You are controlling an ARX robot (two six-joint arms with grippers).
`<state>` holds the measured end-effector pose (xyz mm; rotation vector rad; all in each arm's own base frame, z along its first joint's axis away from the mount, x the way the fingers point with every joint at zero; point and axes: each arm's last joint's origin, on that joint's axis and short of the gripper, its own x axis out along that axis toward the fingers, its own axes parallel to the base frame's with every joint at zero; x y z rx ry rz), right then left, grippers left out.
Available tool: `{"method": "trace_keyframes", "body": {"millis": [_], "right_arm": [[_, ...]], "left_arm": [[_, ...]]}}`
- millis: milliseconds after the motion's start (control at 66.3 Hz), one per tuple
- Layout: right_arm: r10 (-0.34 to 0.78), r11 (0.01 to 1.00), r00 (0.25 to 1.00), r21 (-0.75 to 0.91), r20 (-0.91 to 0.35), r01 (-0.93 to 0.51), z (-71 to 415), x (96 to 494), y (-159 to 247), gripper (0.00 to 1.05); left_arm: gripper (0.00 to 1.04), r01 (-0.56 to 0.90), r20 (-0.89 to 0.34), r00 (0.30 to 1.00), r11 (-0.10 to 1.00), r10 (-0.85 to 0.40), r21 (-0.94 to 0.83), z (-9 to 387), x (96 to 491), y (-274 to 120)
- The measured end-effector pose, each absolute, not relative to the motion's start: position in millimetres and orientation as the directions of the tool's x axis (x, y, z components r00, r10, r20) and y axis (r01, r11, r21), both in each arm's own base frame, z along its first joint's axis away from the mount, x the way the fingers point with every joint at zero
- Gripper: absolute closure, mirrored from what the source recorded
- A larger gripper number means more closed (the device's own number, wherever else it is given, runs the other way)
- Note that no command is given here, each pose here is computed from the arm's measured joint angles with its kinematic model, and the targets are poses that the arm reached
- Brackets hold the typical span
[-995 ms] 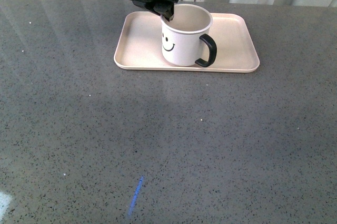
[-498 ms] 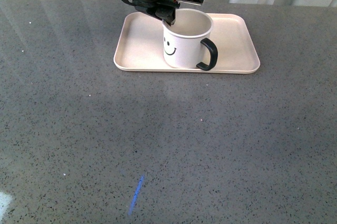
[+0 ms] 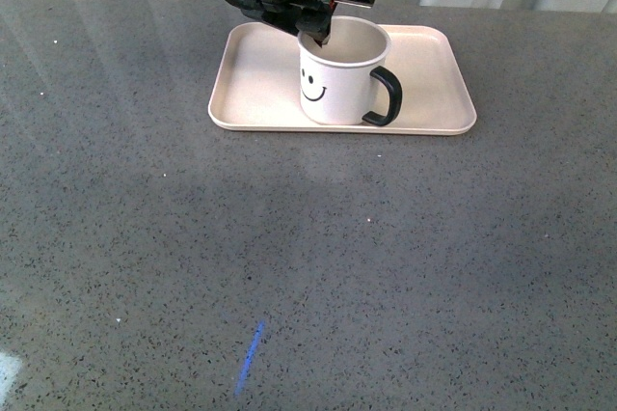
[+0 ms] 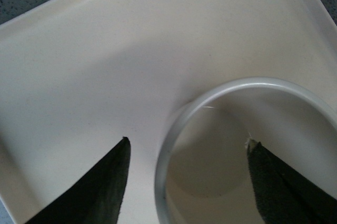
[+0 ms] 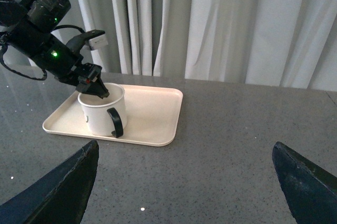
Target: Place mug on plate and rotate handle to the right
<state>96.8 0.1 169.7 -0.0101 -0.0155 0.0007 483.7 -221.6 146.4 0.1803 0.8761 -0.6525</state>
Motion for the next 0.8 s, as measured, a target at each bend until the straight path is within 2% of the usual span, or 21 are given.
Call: {"method": "trace_keyframes", "body": {"millis": [151,317,422,452,513,573,648,709,799], "right_arm": [[0.001,1.000,1.000,-0.010,0.015,-0.001,169.7,96.8,0.1,0.09],[0.001,1.000,1.000,-0.010,0.015,-0.001,169.7,96.8,0.1,0.09],[0.001,1.000,1.000,-0.010,0.015,-0.001,169.7,96.8,0.1,0.09],[0.001,1.000,1.000,-0.010,0.015,-0.001,169.7,96.8,0.1,0.09],[0.001,1.000,1.000,-0.010,0.015,-0.001,169.7,96.8,0.1,0.09],[0.001,1.000,1.000,-0.010,0.015,-0.001,169.7,96.8,0.1,0.09],[0.000,1.000,1.000,-0.010,0.015,0.000,169.7,96.8,0.0,0.09],[0.000,1.000,1.000,-0.010,0.015,0.000,169.7,96.8,0.0,0.09],[0.001,1.000,1.000,-0.010,0.015,-0.001,169.7,96.8,0.1,0.09]], "left_arm": [[0.08,0.626,-0.722,0.487,0.773,-0.492,-0.104,164.3,463.9,-225.8],[0.09,0.628,-0.624,0.565,0.772,-0.539,-0.098,204.9,441.3,-219.8],[0.09,0.603,-0.537,0.638,0.792,-0.552,-0.098,228.8,427.8,-206.0],[0.10,0.578,-0.505,0.679,0.812,-0.532,-0.078,233.7,424.0,-201.1],[0.20,0.369,-0.323,0.884,0.929,-0.337,0.041,238.9,414.5,-186.9],[0.31,0.157,-0.146,0.978,0.986,-0.148,0.052,238.9,396.8,-162.7],[0.49,0.014,0.010,1.000,1.000,-0.014,0.005,231.1,360.4,-120.0],[0.60,-0.003,0.038,0.999,1.000,0.003,-0.006,224.6,339.7,-100.6],[0.78,-0.001,0.016,1.000,1.000,0.001,0.001,208.3,309.3,-78.4]]}}
